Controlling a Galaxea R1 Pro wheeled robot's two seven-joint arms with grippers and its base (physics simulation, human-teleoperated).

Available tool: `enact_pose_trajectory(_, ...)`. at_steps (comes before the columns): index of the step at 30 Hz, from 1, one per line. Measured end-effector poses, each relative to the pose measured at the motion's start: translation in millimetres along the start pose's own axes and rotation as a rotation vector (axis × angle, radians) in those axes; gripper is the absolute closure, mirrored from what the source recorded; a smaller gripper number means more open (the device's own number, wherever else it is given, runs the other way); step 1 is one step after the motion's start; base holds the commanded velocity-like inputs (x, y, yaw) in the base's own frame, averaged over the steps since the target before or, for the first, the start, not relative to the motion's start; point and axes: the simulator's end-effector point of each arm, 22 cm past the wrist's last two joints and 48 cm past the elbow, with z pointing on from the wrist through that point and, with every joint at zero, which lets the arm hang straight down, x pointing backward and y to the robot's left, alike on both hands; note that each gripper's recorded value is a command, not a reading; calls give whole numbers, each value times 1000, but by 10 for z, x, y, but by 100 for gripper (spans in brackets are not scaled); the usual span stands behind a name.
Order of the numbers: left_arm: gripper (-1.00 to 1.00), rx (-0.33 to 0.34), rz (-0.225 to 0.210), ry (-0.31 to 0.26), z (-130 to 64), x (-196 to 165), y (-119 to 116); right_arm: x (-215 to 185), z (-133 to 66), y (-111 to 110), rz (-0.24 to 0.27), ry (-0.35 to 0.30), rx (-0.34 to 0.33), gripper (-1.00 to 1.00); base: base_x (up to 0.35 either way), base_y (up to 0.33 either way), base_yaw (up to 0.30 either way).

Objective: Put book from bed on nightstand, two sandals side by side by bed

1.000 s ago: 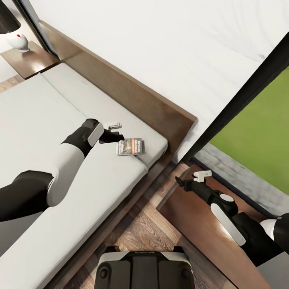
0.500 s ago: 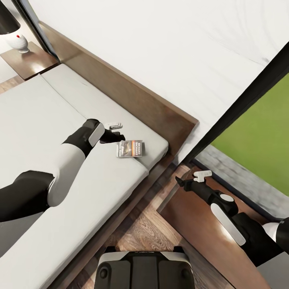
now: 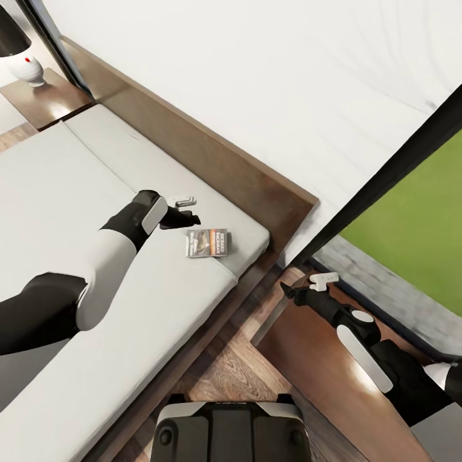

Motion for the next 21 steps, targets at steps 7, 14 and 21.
enact_pose_trajectory(7,-100,-1,0,0,3,-2,1,1,3,-2,0,0,0,-100,51,0,0)
enact_pose_trajectory(14,-100,-1,0,0,3,-1,2,3,4,-7,0,1,2,-100,5,0,0)
enact_pose_trajectory(21,-100,-1,1,0,4,0,-5,5,4,-8,0,1,2,-100,0,-1,0)
